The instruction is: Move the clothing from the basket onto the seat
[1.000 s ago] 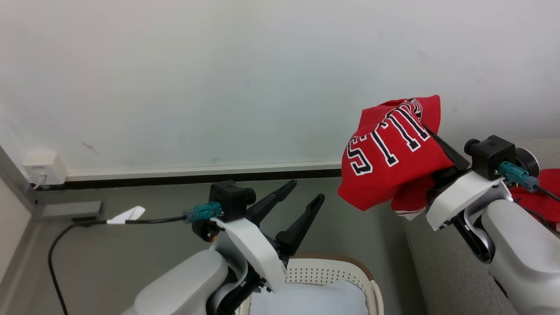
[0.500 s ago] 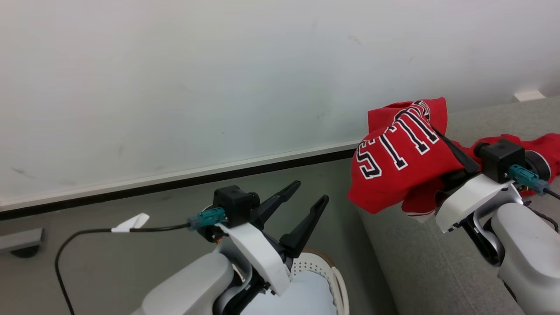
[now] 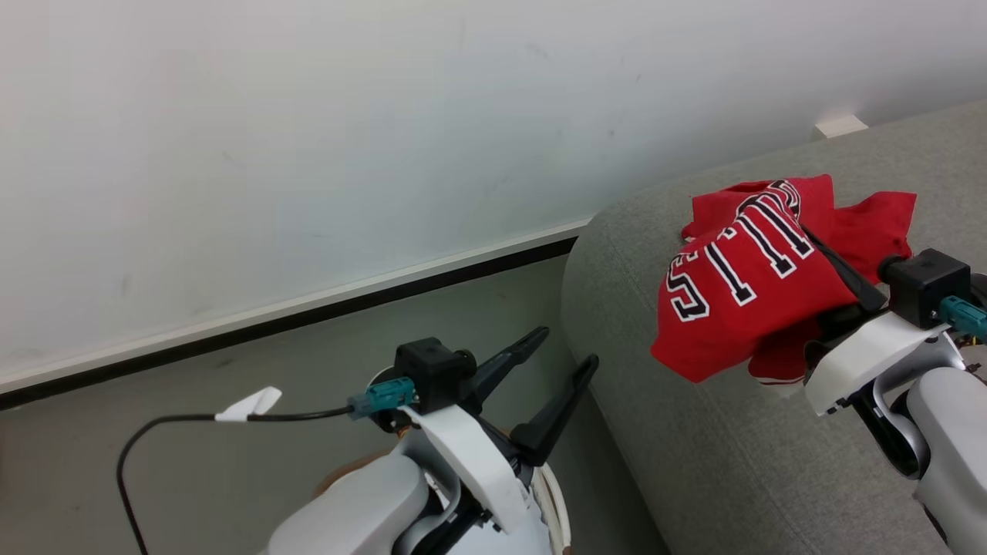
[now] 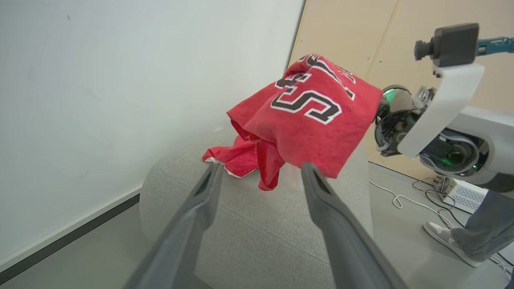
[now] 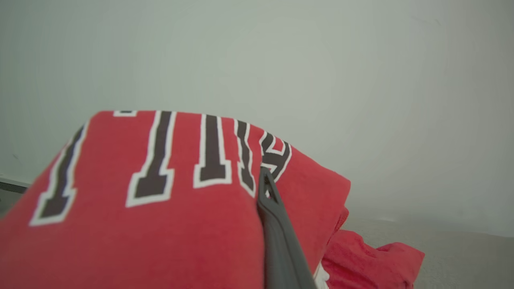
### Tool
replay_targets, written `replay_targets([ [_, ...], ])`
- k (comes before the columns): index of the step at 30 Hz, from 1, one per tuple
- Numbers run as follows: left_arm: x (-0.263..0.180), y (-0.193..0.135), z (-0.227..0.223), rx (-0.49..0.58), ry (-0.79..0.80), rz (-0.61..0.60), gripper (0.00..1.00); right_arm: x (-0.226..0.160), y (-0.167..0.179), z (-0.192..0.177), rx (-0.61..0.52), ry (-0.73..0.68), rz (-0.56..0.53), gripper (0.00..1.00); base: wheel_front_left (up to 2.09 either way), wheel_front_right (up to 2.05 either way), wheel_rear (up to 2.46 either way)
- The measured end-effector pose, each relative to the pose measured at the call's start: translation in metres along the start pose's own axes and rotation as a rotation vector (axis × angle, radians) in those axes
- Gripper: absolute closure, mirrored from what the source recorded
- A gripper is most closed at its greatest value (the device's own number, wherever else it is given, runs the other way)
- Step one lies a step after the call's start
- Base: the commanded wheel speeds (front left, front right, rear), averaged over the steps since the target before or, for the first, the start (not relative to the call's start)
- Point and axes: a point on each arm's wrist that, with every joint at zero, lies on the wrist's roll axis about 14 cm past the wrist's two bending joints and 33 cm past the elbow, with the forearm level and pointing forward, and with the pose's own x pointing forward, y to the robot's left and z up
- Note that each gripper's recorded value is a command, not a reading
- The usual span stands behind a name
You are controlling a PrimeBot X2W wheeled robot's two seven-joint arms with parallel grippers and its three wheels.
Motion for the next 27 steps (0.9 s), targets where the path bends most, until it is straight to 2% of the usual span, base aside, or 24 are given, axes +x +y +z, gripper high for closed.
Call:
replay_targets([
  [11, 0.006, 0.013, -0.004, 0.008, -0.013, -0.02, 0.0, 0.007, -0.017, -0.006, -0.007, 0.019, -0.049, 1.0, 0.0, 0.0, 0.0],
  [14, 0.005, 0.032, -0.006, 0.005, -0.023, 0.0, 0.0, 0.025, -0.023, -0.006, -0.025, 0.026, -0.061, 1.0, 0.0, 0.0, 0.0],
  [18, 0.003, 0.058, -0.012, 0.013, -0.027, 0.013, 0.0, 0.061, -0.043, 0.012, -0.064, -0.008, -0.106, 1.0, 0.0, 0.0, 0.0],
  [24, 0.0, 0.111, -0.019, 0.026, -0.061, 0.039, 0.0, 0.116, -0.093, 0.036, -0.163, -0.051, -0.239, 1.0, 0.0, 0.0, 0.0],
  [27, -0.003, 0.137, -0.028, 0.023, -0.073, 0.058, 0.0, 0.134, -0.118, 0.023, -0.201, -0.019, -0.322, 1.0, 0.0, 0.0, 0.0],
])
